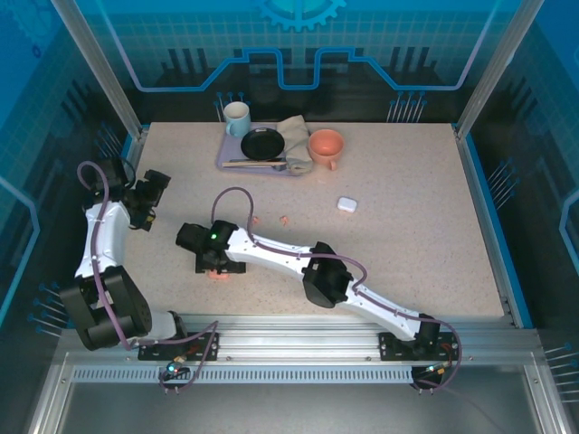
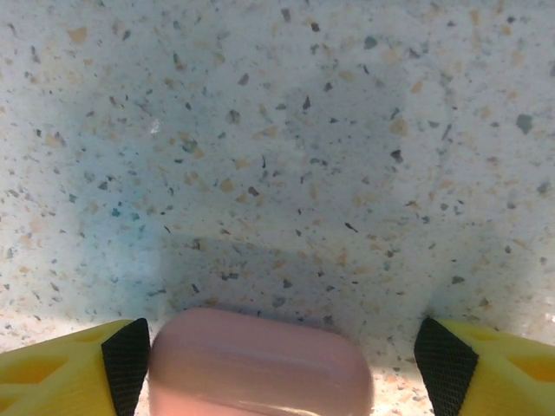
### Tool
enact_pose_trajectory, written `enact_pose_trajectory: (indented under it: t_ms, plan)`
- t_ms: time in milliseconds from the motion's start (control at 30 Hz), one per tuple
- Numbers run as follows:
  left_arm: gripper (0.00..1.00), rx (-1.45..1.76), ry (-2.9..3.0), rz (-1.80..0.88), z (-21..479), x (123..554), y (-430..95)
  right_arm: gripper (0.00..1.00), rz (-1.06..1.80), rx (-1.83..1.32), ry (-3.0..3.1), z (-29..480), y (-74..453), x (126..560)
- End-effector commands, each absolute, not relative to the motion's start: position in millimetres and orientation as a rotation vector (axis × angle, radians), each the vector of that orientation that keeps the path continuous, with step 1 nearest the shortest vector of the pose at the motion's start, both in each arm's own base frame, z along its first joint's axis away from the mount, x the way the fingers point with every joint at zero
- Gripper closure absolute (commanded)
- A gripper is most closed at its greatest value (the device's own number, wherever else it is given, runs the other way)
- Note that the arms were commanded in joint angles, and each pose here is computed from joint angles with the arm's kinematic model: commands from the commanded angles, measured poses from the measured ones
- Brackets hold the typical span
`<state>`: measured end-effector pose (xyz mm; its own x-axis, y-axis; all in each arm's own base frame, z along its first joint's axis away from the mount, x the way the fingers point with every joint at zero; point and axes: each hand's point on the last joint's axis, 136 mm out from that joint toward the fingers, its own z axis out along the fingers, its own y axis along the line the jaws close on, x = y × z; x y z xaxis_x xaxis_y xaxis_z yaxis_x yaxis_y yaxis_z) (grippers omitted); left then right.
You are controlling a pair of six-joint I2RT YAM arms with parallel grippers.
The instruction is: Insert the wireless bluetooth earbuds into the charging case
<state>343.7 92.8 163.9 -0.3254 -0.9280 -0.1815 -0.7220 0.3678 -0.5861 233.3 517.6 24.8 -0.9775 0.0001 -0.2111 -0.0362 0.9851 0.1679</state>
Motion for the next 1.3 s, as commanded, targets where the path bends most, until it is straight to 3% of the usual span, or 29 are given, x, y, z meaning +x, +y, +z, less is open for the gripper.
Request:
enact_pose_trajectory:
  t_ms: [0, 400, 600, 867, 1267]
  plan:
    - [0.01, -1.43, 2.154, -0.622, 156, 345, 88, 0.18, 0.142, -0.007, 2.961, 11, 508, 211]
    - [0.01, -1.425, 2.143, -0.685, 153, 345, 81, 0.27, -0.004, 0.042, 2.964, 23, 469, 212]
    - [0.01, -1.376, 2.133, -0.741, 160, 348, 74, 0.37, -0.055, 0.066, 2.962, 33, 442, 221]
    - [0.01, -1.244, 2.144, -0.835, 175, 354, 50, 0.43, -0.113, 0.16, 2.936, 49, 378, 246]
    - [0.01, -0.959, 2.256, -0.915, 180, 357, -37, 0.42, -0.188, 0.292, 2.964, 38, 253, 259]
